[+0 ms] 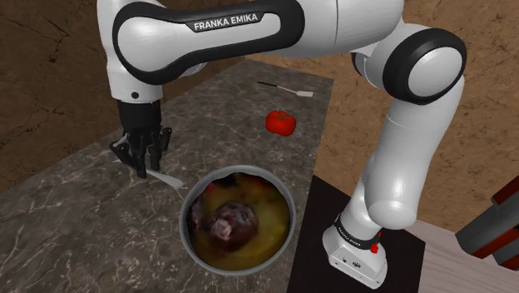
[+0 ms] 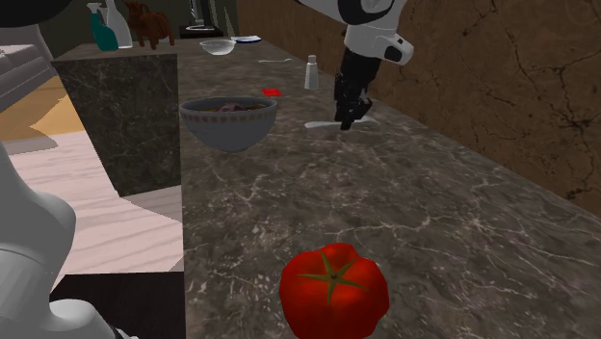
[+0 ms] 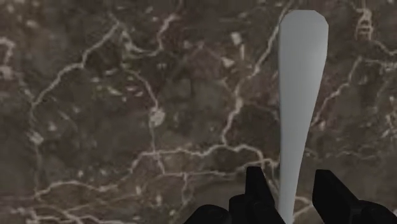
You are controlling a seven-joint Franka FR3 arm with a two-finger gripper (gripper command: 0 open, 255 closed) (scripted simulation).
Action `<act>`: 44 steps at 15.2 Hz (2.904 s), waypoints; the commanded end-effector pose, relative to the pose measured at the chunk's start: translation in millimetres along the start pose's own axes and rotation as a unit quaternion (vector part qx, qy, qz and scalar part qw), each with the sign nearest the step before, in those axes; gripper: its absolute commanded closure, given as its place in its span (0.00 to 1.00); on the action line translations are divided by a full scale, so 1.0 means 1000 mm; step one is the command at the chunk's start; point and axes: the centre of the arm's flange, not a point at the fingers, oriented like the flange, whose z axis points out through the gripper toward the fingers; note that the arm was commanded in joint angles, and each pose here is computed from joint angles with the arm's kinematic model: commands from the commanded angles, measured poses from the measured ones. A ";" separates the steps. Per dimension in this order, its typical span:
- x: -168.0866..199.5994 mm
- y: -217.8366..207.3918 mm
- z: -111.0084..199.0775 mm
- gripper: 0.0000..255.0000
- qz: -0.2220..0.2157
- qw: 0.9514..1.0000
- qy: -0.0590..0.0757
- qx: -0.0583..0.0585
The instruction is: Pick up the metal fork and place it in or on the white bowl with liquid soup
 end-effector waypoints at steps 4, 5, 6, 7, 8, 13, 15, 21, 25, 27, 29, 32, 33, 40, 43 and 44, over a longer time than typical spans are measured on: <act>-0.003 -0.005 -0.024 1.00 0.000 1.000 0.000 0.000; -0.003 -0.006 -0.029 1.00 0.000 1.000 0.000 0.000; -0.004 -0.008 -0.034 1.00 0.000 1.000 0.000 0.000; -0.004 -0.009 -0.039 1.00 0.000 1.000 0.000 0.000; -0.005 -0.010 -0.045 1.00 0.000 1.000 0.000 0.000; -0.007 -0.015 -0.070 1.00 0.000 1.000 0.000 0.000; -0.008 -0.017 -0.081 1.00 0.000 1.000 0.000 0.000; -0.011 -0.024 -0.111 1.00 0.000 1.000 0.000 0.000; -0.014 -0.028 -0.132 1.00 0.000 1.000 0.000 0.000; -0.015 -0.030 -0.142 1.00 0.000 1.000 0.000 0.000; -0.016 -0.032 -0.153 1.00 0.000 1.000 0.000 0.000; -0.042 -0.033 -0.151 1.00 0.000 1.000 0.000 0.000; -0.055 -0.034 -0.149 1.00 0.000 1.000 0.000 0.000; -0.146 -0.036 -0.135 1.00 0.000 1.000 0.000 0.000; -0.185 -0.037 -0.129 1.00 0.000 1.000 0.000 0.000; -0.198 -0.037 -0.127 1.00 0.000 1.000 0.000 0.000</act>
